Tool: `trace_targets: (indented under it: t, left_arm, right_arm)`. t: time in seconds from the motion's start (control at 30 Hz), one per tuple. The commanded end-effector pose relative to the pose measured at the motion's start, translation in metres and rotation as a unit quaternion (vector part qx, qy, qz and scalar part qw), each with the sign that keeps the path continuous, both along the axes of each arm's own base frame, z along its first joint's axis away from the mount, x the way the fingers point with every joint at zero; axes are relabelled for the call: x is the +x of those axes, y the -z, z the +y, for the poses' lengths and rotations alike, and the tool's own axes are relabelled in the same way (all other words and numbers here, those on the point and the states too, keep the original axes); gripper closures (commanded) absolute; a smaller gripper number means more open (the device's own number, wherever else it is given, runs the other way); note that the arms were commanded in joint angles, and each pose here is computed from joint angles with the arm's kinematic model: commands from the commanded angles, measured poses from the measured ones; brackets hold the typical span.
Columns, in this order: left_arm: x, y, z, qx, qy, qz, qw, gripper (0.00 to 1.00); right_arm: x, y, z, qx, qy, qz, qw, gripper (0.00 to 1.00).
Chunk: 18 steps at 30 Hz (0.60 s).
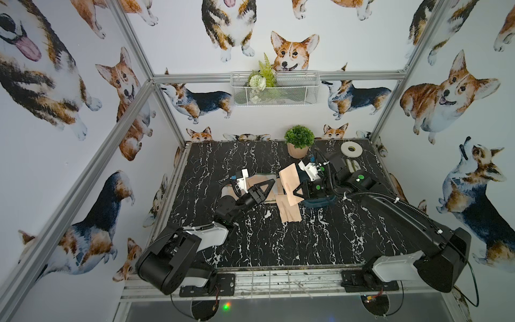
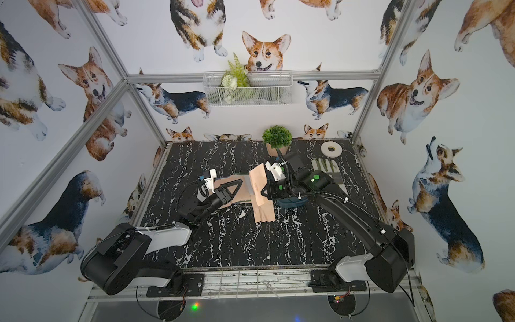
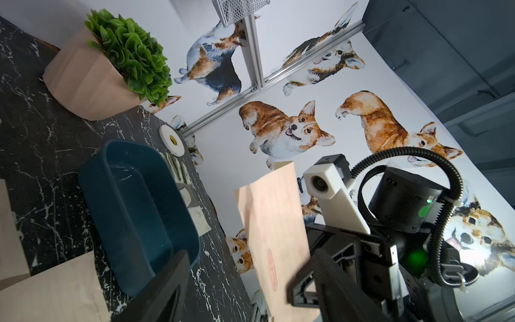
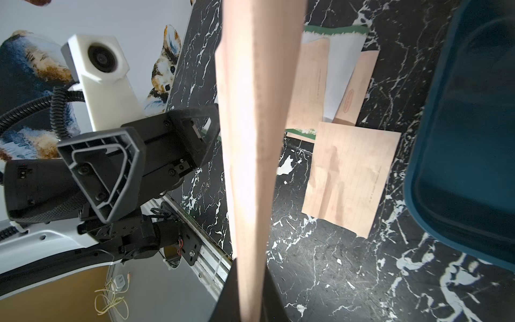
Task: Take out the stationery paper from the storage box
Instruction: Pick up the stationery paper from the storage box.
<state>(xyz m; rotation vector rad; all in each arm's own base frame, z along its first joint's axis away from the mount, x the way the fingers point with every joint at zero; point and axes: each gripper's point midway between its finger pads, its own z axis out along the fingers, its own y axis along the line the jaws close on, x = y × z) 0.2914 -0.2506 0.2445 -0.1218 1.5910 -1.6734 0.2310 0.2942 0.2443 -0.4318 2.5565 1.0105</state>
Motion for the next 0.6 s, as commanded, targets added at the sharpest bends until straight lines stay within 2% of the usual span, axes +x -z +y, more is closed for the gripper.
trace_targets:
  t: [0.0, 0.17, 0.4, 0.57]
  left_arm:
    - [-0.003, -0.017, 0.000, -0.026, 0.007, -0.022, 0.999, 0.27]
    - [-0.003, -0.016, -0.003, -0.027, 0.014, -0.019, 0.999, 0.27]
    - [-0.003, -0.017, -0.004, -0.027, 0.016, -0.019, 0.999, 0.57]
    - [-0.002, -0.015, -0.006, -0.026, 0.018, -0.016, 0.999, 0.70]
  right_arm:
    - [-0.001, -0.007, 0.020, 0.019, -0.006, -0.008, 1.000, 0.87]
    - [-0.001, -0.006, 0.032, 0.013, -0.016, -0.009, 1.000, 0.87]
    - [0.006, 0.002, 0.029, -0.018, -0.004, -0.017, 1.000, 0.87]
    - [0.007, 0.012, 0.025, -0.039, -0.002, -0.015, 0.999, 0.87]
